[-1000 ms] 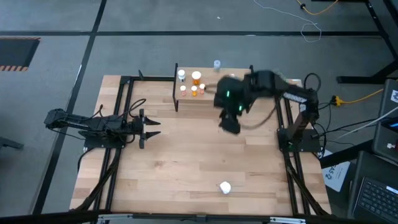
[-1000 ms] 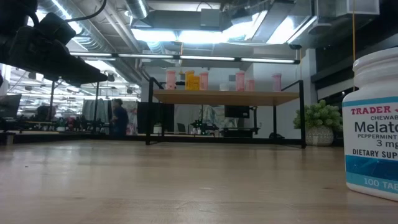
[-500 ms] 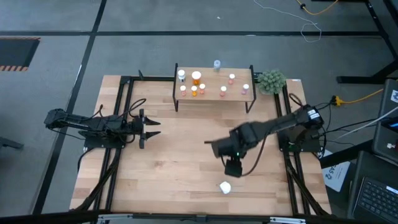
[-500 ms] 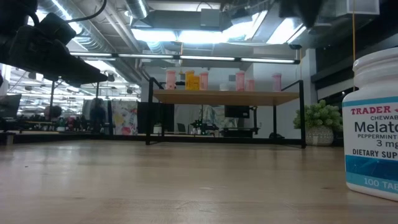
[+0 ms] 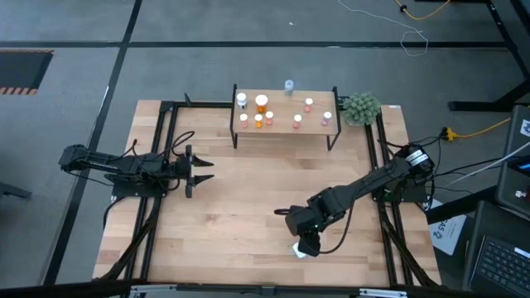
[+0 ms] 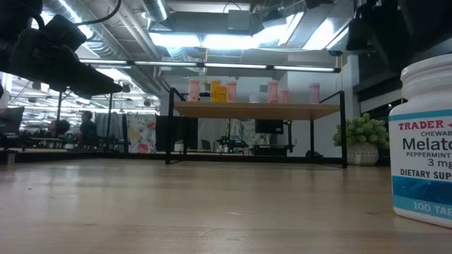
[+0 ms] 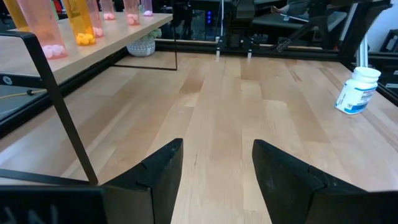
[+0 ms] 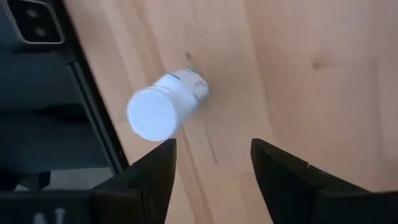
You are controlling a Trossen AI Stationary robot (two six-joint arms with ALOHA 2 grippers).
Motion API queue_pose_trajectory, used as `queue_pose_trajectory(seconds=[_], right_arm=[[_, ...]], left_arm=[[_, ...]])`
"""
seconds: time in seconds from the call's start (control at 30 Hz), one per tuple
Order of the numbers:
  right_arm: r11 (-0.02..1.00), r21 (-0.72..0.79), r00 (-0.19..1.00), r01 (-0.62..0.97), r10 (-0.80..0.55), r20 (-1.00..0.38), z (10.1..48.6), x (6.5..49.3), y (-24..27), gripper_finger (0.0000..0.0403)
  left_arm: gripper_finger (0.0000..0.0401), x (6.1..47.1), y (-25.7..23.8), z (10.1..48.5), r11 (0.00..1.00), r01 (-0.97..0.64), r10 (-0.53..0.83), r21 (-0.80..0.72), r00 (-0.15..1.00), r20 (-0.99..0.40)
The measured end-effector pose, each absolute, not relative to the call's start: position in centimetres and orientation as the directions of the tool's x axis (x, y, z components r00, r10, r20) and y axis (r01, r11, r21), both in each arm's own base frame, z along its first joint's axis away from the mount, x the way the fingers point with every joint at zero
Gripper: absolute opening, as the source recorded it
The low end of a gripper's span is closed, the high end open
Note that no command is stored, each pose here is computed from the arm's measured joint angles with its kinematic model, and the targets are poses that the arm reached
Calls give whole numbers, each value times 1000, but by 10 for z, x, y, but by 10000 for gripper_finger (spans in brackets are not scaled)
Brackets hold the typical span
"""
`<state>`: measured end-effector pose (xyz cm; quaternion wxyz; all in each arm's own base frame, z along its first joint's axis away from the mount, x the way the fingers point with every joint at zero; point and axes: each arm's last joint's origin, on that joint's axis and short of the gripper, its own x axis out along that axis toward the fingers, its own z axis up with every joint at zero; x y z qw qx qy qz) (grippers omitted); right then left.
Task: Pick and place medicine bottles onto shelf by color
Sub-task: Put the big white pill bottle on the shelf
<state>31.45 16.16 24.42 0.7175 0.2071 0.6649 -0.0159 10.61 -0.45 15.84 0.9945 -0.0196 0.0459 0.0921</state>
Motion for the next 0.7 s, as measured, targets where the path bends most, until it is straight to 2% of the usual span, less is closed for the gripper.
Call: queue_pose_trajectory(seconds=[0.33, 0.7], right_arm=[[918, 357, 229, 175, 314, -921, 246, 323, 172, 213], [938, 309, 288, 156, 256, -923, 244, 327, 173, 282]], left_arm=[[189, 106, -5, 158, 982, -184, 181, -30, 979, -95], [189, 106, -5, 158, 982, -185, 181, -30, 979, -96]])
